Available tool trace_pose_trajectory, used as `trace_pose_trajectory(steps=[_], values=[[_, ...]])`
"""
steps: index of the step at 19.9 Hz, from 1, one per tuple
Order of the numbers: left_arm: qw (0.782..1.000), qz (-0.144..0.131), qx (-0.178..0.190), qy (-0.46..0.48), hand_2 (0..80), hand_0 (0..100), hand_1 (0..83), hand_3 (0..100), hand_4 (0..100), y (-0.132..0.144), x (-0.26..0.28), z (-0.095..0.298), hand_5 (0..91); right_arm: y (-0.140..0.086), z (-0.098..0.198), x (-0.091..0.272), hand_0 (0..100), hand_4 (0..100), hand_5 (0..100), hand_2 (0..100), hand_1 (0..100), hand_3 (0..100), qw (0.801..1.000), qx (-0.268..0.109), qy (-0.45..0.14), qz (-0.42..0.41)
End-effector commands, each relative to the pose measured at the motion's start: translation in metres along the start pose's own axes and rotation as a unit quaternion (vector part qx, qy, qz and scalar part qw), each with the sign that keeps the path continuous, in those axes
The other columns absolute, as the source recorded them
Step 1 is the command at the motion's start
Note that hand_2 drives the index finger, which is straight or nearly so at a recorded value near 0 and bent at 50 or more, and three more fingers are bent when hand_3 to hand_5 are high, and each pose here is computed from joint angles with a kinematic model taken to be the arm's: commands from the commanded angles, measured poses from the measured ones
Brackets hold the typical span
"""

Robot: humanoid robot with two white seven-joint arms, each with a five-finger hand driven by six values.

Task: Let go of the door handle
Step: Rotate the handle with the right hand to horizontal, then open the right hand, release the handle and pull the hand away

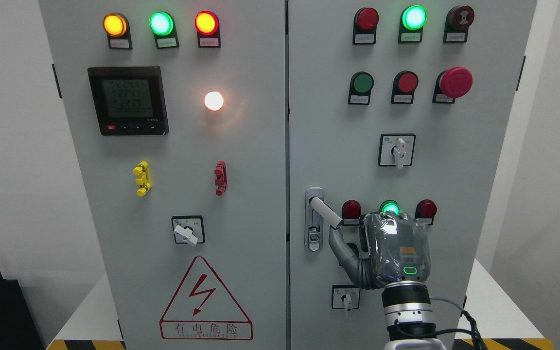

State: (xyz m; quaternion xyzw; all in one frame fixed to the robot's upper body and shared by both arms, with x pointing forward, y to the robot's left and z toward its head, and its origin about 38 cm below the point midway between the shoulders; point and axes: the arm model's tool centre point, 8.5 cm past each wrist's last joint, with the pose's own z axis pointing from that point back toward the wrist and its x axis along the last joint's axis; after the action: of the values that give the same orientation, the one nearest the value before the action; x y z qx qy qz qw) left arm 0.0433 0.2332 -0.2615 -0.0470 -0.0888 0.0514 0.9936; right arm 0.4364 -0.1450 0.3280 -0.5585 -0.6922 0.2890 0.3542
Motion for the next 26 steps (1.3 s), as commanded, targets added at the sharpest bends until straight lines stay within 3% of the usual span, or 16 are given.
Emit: trace_pose_trajectory(steps=[1,26], values=[[1.0,0.006,0.002,0.008,0.0,12,38.9,0,0,0.0007,-0.0056,0.0009,0.0,-0.0042,-0.0025,-0.0031,44,100,98,97,11,100,1.0,-0.006,0.003,0.001],[1.0,0.006,0.002,0.008,0.0,12,38.9,0,0,0.0007,-0.0056,0.0009,0.0,-0.0112,-0.0091,-0.0038,44,100,98,97,12,100,1.0,-0.016,0.003,0.001]])
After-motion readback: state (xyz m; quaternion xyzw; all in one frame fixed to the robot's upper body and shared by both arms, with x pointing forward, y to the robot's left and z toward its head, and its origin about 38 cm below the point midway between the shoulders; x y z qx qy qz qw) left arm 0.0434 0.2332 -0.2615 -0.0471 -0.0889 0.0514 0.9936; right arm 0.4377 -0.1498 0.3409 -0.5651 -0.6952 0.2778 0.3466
